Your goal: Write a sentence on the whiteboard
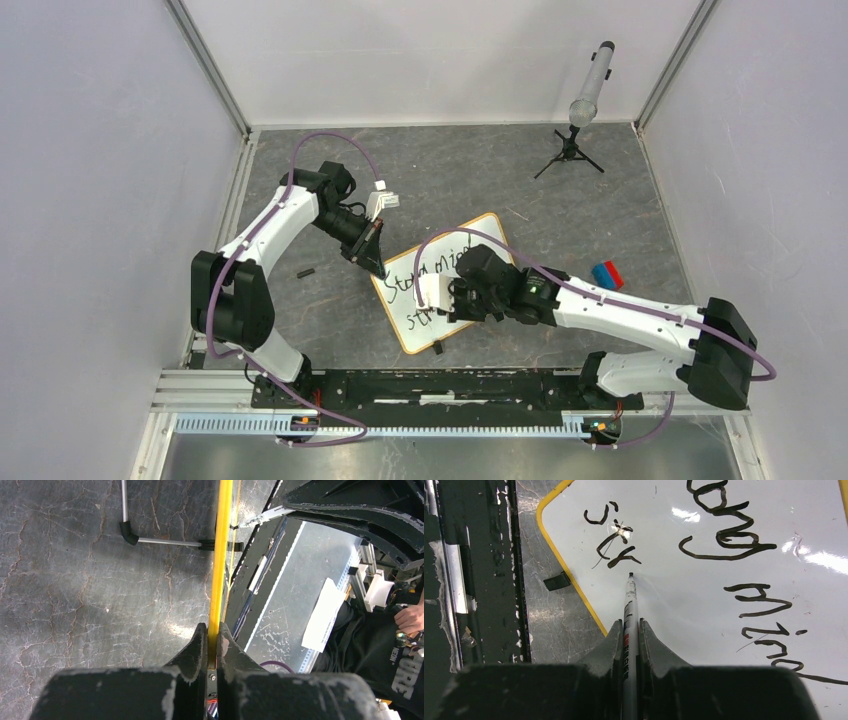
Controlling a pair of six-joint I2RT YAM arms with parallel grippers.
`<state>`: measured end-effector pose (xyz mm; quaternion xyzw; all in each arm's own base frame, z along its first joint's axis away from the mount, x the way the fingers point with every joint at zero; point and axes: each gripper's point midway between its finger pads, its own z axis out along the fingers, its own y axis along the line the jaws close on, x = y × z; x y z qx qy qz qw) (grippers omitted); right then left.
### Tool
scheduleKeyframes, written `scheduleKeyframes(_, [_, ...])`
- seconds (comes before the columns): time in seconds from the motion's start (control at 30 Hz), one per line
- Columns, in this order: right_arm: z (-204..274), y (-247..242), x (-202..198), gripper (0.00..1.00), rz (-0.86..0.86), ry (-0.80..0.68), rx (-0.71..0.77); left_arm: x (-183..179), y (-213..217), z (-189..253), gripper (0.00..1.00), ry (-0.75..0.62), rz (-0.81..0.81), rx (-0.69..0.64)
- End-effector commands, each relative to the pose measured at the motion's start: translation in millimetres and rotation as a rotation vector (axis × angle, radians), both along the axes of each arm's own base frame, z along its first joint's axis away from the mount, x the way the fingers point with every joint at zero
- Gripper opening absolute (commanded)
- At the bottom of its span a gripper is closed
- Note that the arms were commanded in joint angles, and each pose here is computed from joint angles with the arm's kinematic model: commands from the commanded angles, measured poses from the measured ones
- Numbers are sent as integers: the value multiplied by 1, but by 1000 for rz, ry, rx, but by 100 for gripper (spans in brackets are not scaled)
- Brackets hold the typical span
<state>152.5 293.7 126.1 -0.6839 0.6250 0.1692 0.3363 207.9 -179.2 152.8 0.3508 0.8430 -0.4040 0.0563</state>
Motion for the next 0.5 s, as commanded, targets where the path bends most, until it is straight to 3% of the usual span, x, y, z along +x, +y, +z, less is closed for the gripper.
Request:
scheduleKeyframes(0.0, [3, 7, 4, 0, 3, -18, 21, 13, 3, 0, 2, -75, 2, 27])
scheduleKeyframes(0.47, [-14, 0, -7, 0, 34, 12, -25, 14, 4, -1, 2, -75, 1, 30])
